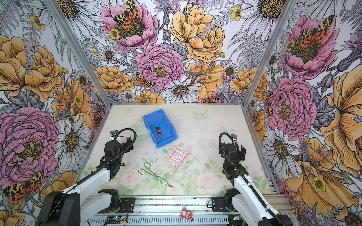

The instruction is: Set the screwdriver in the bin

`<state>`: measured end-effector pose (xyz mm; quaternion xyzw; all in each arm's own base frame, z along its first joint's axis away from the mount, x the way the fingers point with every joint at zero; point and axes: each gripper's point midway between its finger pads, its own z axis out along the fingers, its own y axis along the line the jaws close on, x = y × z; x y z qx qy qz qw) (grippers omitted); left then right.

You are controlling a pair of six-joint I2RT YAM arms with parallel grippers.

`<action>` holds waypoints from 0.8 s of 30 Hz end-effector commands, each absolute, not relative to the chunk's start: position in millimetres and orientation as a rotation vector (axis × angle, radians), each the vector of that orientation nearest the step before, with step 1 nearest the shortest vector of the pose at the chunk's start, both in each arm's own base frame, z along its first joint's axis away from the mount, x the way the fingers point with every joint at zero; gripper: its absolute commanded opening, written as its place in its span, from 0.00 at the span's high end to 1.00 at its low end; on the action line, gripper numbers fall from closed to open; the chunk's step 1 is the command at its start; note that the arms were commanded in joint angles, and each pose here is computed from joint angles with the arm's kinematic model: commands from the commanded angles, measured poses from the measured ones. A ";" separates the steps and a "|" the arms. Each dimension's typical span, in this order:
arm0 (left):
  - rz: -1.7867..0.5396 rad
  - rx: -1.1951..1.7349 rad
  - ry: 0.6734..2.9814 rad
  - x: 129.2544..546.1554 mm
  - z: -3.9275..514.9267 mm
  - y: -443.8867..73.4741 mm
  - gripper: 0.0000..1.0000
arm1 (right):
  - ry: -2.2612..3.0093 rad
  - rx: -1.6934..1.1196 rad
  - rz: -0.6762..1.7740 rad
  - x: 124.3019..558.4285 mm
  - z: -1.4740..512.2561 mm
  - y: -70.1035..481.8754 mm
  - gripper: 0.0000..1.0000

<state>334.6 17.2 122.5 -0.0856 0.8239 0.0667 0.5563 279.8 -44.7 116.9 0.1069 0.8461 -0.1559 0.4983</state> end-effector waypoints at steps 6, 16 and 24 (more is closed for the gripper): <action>0.115 -0.154 1.828 361.2 149.6 13.0 0.02 | 1.969 0.259 -0.297 293.1 127.8 -50.5 0.00; 0.019 -0.160 1.785 388.9 151.5 12.8 0.01 | 1.985 0.195 -0.224 320.4 123.6 -37.1 0.01; 0.020 -0.142 1.797 396.8 150.0 16.5 0.01 | 1.981 0.153 -0.191 347.4 123.1 -31.7 0.00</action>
